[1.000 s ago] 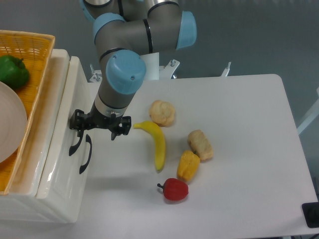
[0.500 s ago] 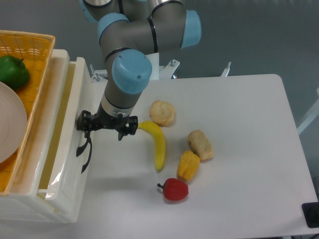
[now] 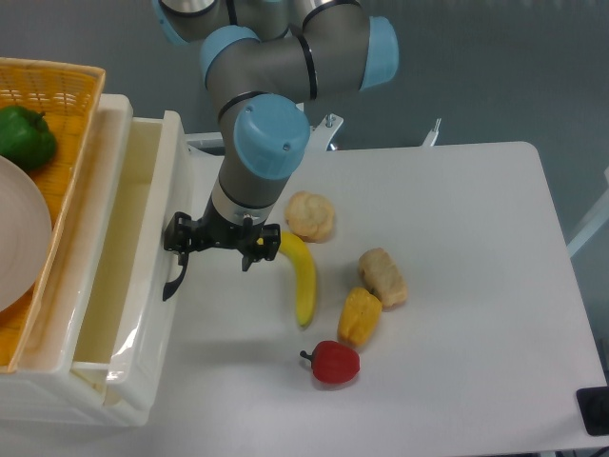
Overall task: Slide open the top white drawer
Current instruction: 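Pull the handle away from the cabinet, sliding the drawer out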
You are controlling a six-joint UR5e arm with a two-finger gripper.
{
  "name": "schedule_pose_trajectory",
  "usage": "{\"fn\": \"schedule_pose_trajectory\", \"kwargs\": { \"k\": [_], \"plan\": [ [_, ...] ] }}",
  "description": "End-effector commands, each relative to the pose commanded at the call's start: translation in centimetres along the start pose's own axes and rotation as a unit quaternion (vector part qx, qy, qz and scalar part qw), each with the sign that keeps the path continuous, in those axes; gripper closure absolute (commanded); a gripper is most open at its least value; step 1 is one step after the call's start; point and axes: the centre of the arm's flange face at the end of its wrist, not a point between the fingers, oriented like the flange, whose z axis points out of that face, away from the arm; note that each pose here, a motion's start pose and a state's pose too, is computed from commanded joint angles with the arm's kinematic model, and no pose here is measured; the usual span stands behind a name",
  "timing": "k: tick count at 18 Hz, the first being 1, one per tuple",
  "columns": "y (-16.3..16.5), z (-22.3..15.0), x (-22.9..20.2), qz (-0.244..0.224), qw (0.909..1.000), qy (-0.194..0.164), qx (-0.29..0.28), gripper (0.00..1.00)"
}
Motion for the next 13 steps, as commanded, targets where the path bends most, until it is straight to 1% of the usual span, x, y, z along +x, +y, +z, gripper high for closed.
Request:
{"fn": "schedule_pose_trajectory", "kwargs": {
  "k": [7,13],
  "plan": [
    [0.0,-0.3,-0.9,0.016,0.9999,-0.003,0.002,0.00],
    [-0.1,-1.0,-2.2,0.009,0.9999,-0.008,0.008,0.00]
  ]
}}
